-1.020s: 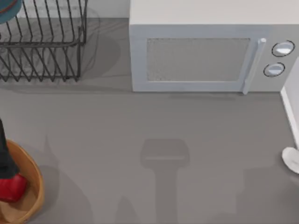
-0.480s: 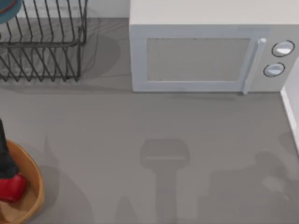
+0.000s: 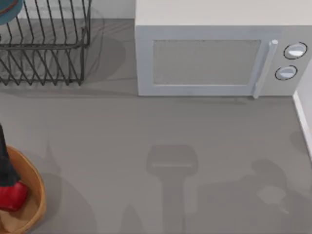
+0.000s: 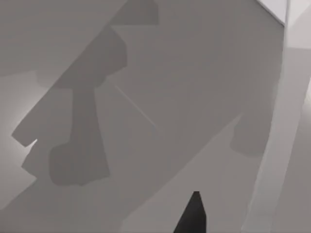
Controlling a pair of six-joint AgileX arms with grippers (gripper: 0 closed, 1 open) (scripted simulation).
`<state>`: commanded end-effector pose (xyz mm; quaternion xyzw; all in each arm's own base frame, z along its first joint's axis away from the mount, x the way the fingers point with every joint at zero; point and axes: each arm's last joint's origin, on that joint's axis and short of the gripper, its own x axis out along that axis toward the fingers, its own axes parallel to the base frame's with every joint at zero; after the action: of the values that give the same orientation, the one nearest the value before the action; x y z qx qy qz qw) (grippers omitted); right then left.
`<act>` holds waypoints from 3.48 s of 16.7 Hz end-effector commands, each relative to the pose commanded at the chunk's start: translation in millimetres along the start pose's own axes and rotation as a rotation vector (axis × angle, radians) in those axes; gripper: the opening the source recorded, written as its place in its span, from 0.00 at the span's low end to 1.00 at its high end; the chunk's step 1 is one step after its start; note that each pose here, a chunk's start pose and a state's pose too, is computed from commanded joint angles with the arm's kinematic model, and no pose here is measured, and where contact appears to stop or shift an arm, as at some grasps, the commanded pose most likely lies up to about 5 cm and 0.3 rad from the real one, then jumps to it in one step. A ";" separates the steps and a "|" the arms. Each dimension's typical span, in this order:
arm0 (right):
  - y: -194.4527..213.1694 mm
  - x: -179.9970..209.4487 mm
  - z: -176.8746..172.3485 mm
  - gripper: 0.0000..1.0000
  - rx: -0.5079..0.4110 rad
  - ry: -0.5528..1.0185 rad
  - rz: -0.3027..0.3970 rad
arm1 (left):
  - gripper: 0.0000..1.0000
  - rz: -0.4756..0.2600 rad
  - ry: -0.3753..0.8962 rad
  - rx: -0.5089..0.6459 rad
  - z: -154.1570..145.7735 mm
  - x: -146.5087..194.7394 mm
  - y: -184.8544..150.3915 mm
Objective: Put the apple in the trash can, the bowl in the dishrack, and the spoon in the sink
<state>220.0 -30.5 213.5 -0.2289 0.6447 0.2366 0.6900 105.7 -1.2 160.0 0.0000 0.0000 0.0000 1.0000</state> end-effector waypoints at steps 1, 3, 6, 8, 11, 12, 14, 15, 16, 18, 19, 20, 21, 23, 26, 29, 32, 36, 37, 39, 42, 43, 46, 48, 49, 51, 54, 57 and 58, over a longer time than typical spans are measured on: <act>0.0 0.0 0.0 0.00 0.000 0.000 0.000 | 1.00 0.000 0.000 0.000 0.0 0.0 0.0; -4.9 -1.4 4.6 0.00 -0.001 0.010 0.010 | 1.00 0.000 0.000 0.000 0.0 0.0 0.0; -24.4 -6.8 22.8 0.00 -0.006 0.039 0.041 | 1.00 0.000 0.000 0.000 0.0 0.0 0.0; -45.1 -12.4 42.1 0.00 -0.010 0.057 0.061 | 1.00 0.000 0.000 0.000 0.0 0.0 0.0; -84.2 -21.6 78.2 0.00 -0.016 0.067 0.071 | 1.00 0.000 0.000 0.000 0.0 0.0 0.0; -98.1 -23.9 91.0 0.00 -0.017 0.066 0.071 | 1.00 0.000 0.000 0.000 0.0 0.0 0.0; -125.6 -25.8 115.8 0.00 -0.019 0.061 0.065 | 1.00 0.000 0.000 0.000 0.0 0.0 0.0; -138.5 -25.2 127.4 0.00 -0.019 0.057 0.061 | 1.00 0.000 0.000 0.000 0.0 0.0 0.0; -150.6 -23.5 138.0 0.00 -0.020 0.053 0.056 | 1.00 0.000 0.000 0.000 0.0 0.0 0.0; -171.4 -17.2 155.9 0.00 -0.018 0.043 0.046 | 1.00 0.000 0.000 0.000 0.0 0.0 0.0; -179.9 -13.0 163.0 0.00 -0.017 0.038 0.041 | 1.00 0.000 0.000 0.000 0.0 0.0 0.0; -187.1 -8.2 168.9 0.00 -0.016 0.033 0.036 | 1.00 0.000 0.000 0.000 0.0 0.0 0.0; -193.0 -2.8 173.7 0.00 -0.014 0.030 0.032 | 1.00 0.000 0.000 0.000 0.0 0.0 0.0; -201.6 8.9 180.4 0.00 -0.009 0.026 0.029 | 1.00 0.000 0.000 0.000 0.0 0.0 0.0; -208.4 24.7 185.0 0.00 -0.001 0.030 0.034 | 1.00 0.000 0.000 0.000 0.0 0.0 0.0; -210.1 30.6 186.0 0.00 0.002 0.033 0.037 | 1.00 0.000 0.000 0.000 0.0 0.0 0.0; -210.1 30.6 186.0 0.00 0.002 0.033 0.037 | 1.00 0.000 0.000 0.000 0.0 0.0 0.0; -209.3 33.2 188.9 0.00 -0.001 0.028 0.031 | 1.00 0.000 0.000 0.000 0.0 0.0 0.0; -209.8 35.6 189.3 0.00 -0.001 0.026 0.030 | 1.00 0.000 0.000 0.000 0.0 0.0 0.0; -210.1 43.8 189.8 0.00 -0.001 0.028 0.031 | 1.00 0.000 0.000 0.000 0.0 0.0 0.0; -209.2 63.6 187.4 0.00 0.001 0.043 0.047 | 1.00 0.000 0.000 0.000 0.0 0.0 0.0; -208.7 68.6 186.4 0.00 0.002 0.043 0.048 | 1.00 0.000 0.000 0.000 0.0 0.0 0.0; -207.9 75.1 184.6 0.00 0.002 0.034 0.038 | 1.00 0.000 0.000 0.000 0.0 0.0 0.0; -207.9 75.5 184.5 0.00 0.002 0.033 0.037 | 1.00 0.000 0.000 0.000 0.0 0.0 0.0; -207.9 75.5 184.5 0.00 0.002 0.033 0.037 | 1.00 0.000 0.000 0.000 0.0 0.0 0.0; -207.9 75.5 184.5 0.08 0.002 0.033 0.037 | 1.00 0.000 0.000 0.000 0.0 0.0 0.0; -207.9 75.5 184.5 0.30 0.002 0.033 0.037 | 1.00 0.000 0.000 0.000 0.0 0.0 0.0; -207.9 75.5 184.5 0.53 0.002 0.033 0.037 | 1.00 0.000 0.000 0.000 0.0 0.0 0.0; -207.9 75.5 184.5 0.60 0.002 0.033 0.037 | 1.00 0.000 0.000 0.000 0.0 0.0 0.0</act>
<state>497.7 -76.4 152.2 -0.2202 0.6602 0.2448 0.6751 105.7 -1.2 160.0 0.0000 0.0000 0.0000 1.0000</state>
